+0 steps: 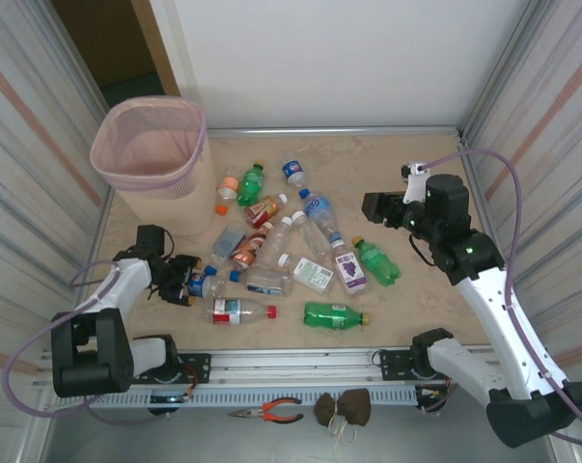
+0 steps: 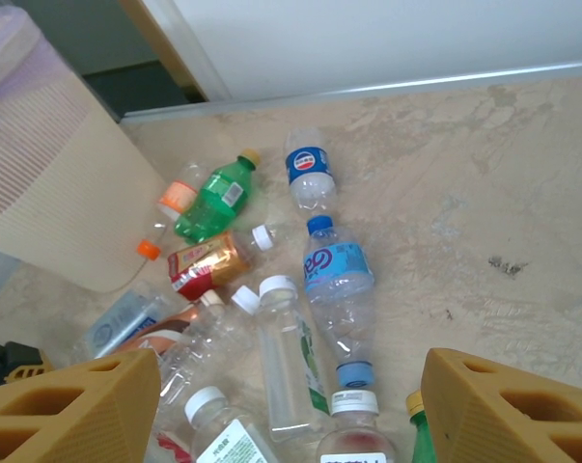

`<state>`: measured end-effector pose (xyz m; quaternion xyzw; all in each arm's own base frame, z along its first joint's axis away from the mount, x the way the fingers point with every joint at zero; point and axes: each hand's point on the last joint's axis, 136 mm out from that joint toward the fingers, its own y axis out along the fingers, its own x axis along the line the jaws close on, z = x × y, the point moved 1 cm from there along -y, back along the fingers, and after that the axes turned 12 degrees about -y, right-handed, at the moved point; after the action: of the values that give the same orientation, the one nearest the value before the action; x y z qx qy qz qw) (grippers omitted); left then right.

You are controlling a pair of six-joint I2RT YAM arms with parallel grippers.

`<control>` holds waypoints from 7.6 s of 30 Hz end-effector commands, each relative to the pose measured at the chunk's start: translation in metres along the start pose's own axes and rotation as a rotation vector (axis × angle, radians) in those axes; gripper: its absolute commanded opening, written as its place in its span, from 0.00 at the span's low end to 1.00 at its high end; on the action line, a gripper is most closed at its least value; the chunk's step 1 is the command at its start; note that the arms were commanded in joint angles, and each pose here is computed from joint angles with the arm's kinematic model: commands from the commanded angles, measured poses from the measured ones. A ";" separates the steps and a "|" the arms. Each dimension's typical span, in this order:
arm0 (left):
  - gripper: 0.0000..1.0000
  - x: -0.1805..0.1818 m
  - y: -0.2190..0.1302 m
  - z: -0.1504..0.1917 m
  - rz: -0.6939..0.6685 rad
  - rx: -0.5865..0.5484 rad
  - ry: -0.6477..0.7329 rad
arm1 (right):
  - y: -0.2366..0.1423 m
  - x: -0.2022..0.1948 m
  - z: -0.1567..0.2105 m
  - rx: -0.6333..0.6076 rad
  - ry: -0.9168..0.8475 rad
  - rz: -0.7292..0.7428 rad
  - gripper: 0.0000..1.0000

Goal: Put the plastic bottles in the bin

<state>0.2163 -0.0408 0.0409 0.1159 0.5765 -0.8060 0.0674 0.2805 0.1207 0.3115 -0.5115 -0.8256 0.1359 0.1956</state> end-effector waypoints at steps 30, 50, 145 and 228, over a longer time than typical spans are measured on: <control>0.54 -0.001 -0.054 -0.003 0.138 -0.093 0.055 | -0.012 0.001 -0.003 -0.018 -0.015 0.010 0.71; 0.35 -0.099 -0.248 0.079 0.865 -0.349 0.934 | -0.021 0.006 -0.022 -0.063 -0.056 0.005 0.72; 0.69 -0.286 -0.222 0.056 0.327 -0.350 1.518 | -0.043 0.013 -0.032 -0.100 -0.069 -0.010 0.72; 0.71 -0.308 0.117 0.123 -0.170 -0.275 1.762 | -0.040 0.004 -0.013 -0.052 -0.050 0.030 0.72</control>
<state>0.5208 -0.2008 0.0521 0.6331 0.5167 -0.3477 -0.4596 0.2552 0.1084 0.3450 -0.5222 -0.8286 0.1211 0.1615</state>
